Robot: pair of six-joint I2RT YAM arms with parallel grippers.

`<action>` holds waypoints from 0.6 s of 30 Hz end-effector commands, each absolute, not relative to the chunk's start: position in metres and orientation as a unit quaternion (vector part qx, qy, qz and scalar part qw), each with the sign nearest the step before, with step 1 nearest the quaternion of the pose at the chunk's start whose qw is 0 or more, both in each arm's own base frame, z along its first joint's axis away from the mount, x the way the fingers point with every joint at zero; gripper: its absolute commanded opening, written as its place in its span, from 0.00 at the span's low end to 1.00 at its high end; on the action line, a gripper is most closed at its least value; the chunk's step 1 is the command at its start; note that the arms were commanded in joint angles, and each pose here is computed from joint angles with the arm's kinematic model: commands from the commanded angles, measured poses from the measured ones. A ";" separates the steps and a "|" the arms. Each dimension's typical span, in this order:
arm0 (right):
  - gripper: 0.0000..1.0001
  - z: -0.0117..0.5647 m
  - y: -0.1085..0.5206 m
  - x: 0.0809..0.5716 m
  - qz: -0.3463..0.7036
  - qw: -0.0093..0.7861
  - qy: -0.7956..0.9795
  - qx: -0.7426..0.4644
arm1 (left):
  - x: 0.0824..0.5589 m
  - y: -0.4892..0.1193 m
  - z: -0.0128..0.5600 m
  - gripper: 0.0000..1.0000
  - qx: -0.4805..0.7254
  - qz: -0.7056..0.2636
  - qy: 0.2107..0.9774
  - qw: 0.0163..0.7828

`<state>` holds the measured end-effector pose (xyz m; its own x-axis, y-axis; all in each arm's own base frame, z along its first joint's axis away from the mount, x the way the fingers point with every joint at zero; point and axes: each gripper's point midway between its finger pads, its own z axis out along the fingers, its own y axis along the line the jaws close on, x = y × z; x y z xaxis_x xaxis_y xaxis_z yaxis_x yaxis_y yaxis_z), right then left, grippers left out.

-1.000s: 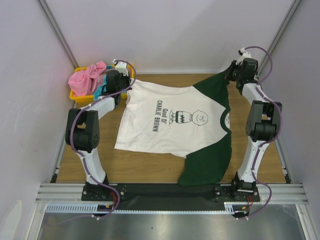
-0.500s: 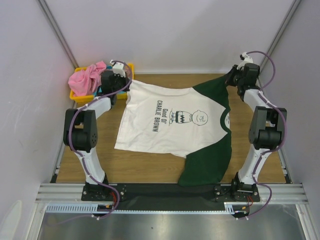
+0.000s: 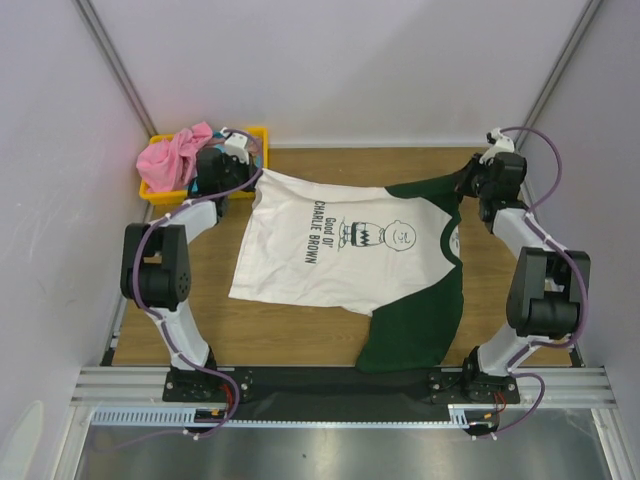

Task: Fold and stack the t-shirts
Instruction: Fold the tshirt

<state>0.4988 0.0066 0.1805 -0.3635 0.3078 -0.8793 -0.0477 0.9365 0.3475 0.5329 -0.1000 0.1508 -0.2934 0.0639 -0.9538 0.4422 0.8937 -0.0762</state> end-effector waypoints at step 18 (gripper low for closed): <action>0.00 0.224 -0.012 0.438 0.114 0.605 0.783 0.089 | 0.502 -0.103 0.195 0.00 0.204 -0.172 0.751 0.604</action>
